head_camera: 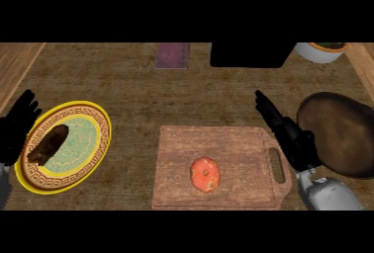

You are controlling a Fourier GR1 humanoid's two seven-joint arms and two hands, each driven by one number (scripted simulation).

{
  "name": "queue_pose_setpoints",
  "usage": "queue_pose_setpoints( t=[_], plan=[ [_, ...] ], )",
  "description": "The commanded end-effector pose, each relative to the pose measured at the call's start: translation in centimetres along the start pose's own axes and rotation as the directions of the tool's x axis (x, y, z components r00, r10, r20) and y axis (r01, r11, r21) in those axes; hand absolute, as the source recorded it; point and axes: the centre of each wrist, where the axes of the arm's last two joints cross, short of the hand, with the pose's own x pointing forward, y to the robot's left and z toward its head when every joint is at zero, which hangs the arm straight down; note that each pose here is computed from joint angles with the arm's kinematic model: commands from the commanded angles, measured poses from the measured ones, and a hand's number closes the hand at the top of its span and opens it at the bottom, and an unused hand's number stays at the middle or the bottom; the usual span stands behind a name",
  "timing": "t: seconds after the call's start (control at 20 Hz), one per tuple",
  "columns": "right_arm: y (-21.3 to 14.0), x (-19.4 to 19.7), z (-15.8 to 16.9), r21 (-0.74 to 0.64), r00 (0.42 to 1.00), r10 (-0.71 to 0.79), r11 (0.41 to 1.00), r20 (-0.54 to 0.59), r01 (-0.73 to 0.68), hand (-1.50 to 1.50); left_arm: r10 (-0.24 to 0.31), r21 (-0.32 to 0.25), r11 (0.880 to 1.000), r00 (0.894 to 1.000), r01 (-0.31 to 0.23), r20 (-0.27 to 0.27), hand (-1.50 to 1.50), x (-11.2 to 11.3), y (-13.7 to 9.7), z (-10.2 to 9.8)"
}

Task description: Pick the squash from the cutting board and place it in the pan

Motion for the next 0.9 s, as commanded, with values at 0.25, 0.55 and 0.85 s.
queue_pose_setpoints(
  t=[0.25, 0.55, 0.85],
  plan=[
    [11.1, 10.1, -1.3, 0.548, 0.792, 0.078, 0.681, 0.606, -0.486, 1.50, 0.172, -0.428, 0.896, 0.982, -0.120, 0.084, 0.00, 1.7, -11.5, 1.4],
    [11.6, 8.4, -3.4, 0.257, 0.482, 0.128, 0.714, 0.867, -0.651, -1.50, 0.250, -0.515, 0.831, 0.968, -0.210, 0.009, 0.00, -0.8, -15.1, 3.9],
    [12.1, 9.0, -4.4, 0.180, 0.296, 0.286, 0.370, 0.911, -0.912, -1.50, 0.222, -0.502, 0.842, 0.975, -0.198, -0.013, 0.00, -0.5, -14.1, 4.3]
  ],
)
